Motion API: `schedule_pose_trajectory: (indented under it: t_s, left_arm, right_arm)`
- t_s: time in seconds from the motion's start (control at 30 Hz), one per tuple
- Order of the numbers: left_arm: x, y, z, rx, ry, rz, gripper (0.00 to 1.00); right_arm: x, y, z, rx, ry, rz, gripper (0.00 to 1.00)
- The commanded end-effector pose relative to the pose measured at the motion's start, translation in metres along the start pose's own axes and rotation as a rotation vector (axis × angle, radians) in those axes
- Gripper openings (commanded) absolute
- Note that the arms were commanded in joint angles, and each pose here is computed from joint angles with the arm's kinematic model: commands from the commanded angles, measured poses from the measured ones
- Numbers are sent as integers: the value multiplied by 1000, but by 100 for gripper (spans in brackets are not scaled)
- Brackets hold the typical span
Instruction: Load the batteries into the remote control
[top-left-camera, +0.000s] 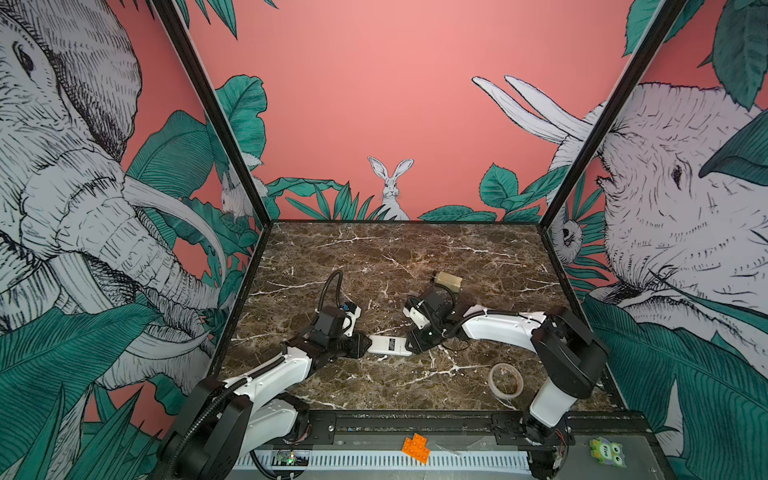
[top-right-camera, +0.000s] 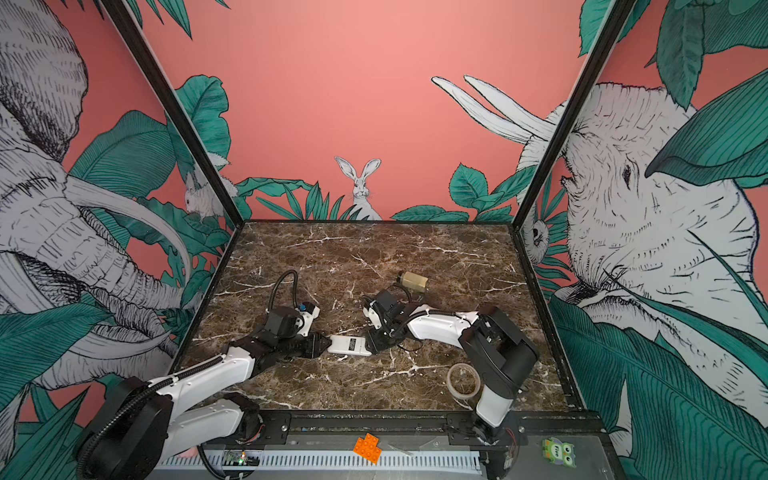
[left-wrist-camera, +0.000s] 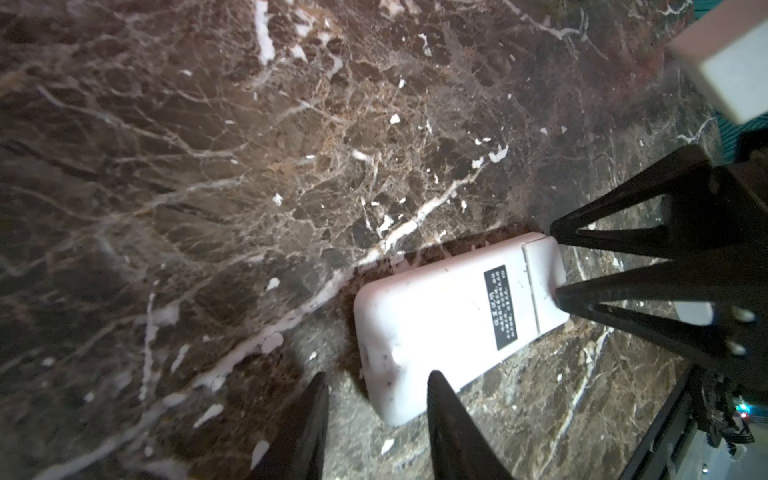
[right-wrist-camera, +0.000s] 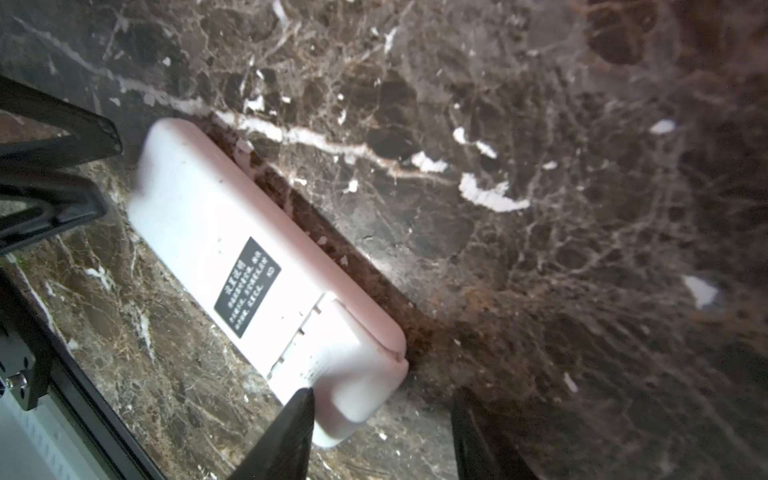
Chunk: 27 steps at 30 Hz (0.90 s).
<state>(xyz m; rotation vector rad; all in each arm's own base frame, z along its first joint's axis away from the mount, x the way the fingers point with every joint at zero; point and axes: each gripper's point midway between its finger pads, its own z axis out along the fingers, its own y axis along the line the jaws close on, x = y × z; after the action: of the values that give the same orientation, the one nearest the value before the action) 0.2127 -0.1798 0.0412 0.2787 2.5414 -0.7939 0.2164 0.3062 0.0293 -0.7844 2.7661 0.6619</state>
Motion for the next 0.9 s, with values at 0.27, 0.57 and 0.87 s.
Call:
schedule_pose_trajectory:
  t_s: [0.27,0.57,0.87]
  left_arm:
    - [5,4,6,4,13,0,40]
    - [7,5,8,5,17,-4,39]
    - [9,5,11,11,23,-12,36]
  right_arm:
    - [8,-9,8,70,37,-35,51]
    - [11,-7,12,92,57,-60,50]
    - [12,-5,15,91,62,-65,40]
